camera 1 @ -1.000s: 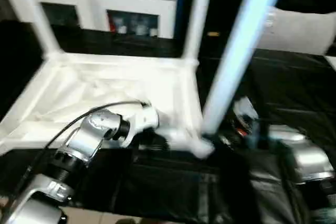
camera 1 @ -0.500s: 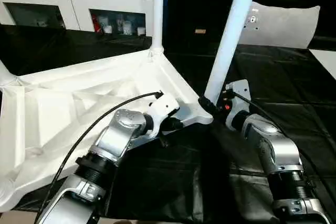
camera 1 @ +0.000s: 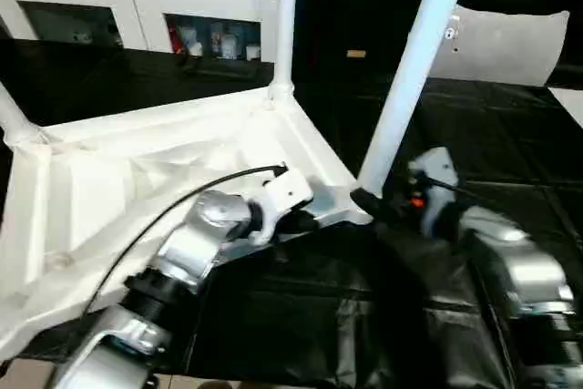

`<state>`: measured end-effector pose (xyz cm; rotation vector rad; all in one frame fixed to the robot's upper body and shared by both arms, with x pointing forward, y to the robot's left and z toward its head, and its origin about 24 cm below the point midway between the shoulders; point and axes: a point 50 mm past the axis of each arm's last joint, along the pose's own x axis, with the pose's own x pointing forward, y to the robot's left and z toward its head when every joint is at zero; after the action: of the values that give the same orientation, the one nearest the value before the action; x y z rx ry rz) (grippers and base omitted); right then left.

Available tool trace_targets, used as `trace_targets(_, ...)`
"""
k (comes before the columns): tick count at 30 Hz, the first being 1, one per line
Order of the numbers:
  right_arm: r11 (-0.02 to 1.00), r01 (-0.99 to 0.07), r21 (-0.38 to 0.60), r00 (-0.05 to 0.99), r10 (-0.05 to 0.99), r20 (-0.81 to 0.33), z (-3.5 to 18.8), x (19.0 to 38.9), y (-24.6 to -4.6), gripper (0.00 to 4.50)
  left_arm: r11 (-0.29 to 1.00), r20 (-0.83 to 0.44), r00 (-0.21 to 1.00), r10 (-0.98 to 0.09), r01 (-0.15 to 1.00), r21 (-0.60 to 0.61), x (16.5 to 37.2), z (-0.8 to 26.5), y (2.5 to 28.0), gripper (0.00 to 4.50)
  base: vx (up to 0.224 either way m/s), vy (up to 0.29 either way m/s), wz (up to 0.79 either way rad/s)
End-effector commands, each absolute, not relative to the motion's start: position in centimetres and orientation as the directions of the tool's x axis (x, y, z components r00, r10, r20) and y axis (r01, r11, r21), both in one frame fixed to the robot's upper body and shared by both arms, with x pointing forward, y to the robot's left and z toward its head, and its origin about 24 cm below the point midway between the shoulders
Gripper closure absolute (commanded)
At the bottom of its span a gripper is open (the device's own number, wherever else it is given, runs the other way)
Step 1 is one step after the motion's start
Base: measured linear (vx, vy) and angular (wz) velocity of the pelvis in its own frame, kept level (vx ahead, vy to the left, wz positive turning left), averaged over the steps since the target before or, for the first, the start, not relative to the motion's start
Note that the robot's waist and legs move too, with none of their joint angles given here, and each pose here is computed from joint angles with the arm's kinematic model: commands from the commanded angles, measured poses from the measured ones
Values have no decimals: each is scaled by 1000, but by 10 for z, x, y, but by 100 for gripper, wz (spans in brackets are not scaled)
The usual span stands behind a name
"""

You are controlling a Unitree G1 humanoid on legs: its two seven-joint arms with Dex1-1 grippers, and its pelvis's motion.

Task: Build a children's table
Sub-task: Rotate leg to tighten

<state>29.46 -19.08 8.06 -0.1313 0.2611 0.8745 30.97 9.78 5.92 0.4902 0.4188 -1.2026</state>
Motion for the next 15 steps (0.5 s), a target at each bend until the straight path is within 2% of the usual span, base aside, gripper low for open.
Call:
trace_targets(1,579,-815,-34,563,775,-287,85,294,-192,35,172,-585,210,-783,978,120,304,56,100,450,0,0,0)
trace_targets(6,495,-868,-45,483,819,-309,88,292,-197,35,75,-624,132,-770,990,117,302,56,116,450,0,0,0)
trace_targets(13,430,-902,-27,416,853,-316,81,283,-191,35,145,-600,192,-776,981,126,308,55,121,450,0,0,0)
trace_targets(14,426,-904,-27,412,854,-316,80,282,-190,29,148,-595,186,-782,983,112,308,55,120,407,0,0,0)
trace_targets(15,426,-904,-27,412,854,-316,80,282,-190,29,148,-595,186,-782,983,112,308,55,120,397,0,0,0)
